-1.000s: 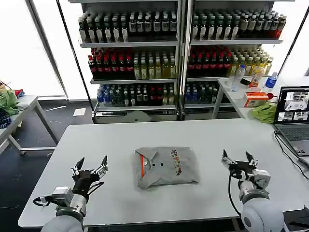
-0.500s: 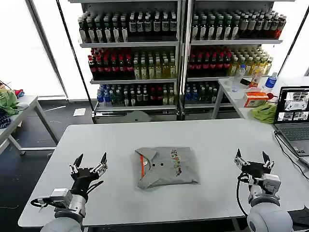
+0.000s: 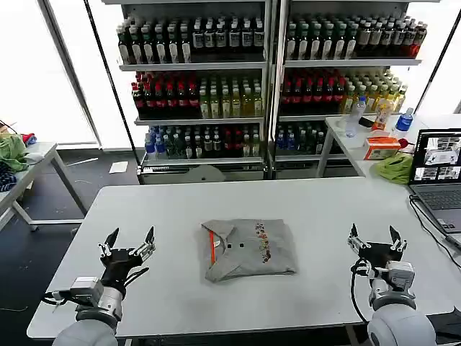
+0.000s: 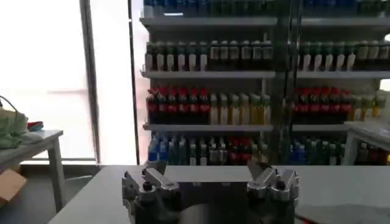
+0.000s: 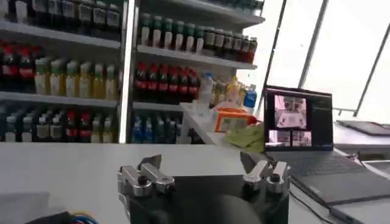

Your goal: Fold and organize the clothes.

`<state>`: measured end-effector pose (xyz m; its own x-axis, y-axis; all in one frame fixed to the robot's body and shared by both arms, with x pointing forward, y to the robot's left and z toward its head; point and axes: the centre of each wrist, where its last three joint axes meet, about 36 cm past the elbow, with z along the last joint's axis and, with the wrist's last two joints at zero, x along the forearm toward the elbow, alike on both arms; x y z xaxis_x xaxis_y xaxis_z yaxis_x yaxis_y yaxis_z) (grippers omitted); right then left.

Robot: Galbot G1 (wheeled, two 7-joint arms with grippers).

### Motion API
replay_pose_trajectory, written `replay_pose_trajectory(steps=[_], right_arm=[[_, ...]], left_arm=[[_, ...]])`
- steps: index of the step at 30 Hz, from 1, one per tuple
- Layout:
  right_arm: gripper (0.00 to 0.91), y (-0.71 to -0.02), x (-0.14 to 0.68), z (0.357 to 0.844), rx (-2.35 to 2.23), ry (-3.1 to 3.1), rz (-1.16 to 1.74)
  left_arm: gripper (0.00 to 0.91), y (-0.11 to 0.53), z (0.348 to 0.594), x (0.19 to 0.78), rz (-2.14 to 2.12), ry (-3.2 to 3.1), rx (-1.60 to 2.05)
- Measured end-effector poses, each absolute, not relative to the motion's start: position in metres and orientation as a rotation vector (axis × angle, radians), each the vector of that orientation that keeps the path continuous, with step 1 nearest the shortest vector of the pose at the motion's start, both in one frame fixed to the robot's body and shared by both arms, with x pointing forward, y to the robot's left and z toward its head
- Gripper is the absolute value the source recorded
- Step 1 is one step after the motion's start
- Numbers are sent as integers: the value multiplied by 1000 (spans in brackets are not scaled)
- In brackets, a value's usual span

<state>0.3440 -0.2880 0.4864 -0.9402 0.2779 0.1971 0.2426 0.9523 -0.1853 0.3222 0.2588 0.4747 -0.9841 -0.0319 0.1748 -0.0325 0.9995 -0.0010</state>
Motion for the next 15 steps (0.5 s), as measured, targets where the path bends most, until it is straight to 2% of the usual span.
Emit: replay_pose_trajectory(steps=[15], right_arm=[[907,-287,344,492,-234,-2866,324]], left_arm=[[907,262,476,315,19,-2945,54]])
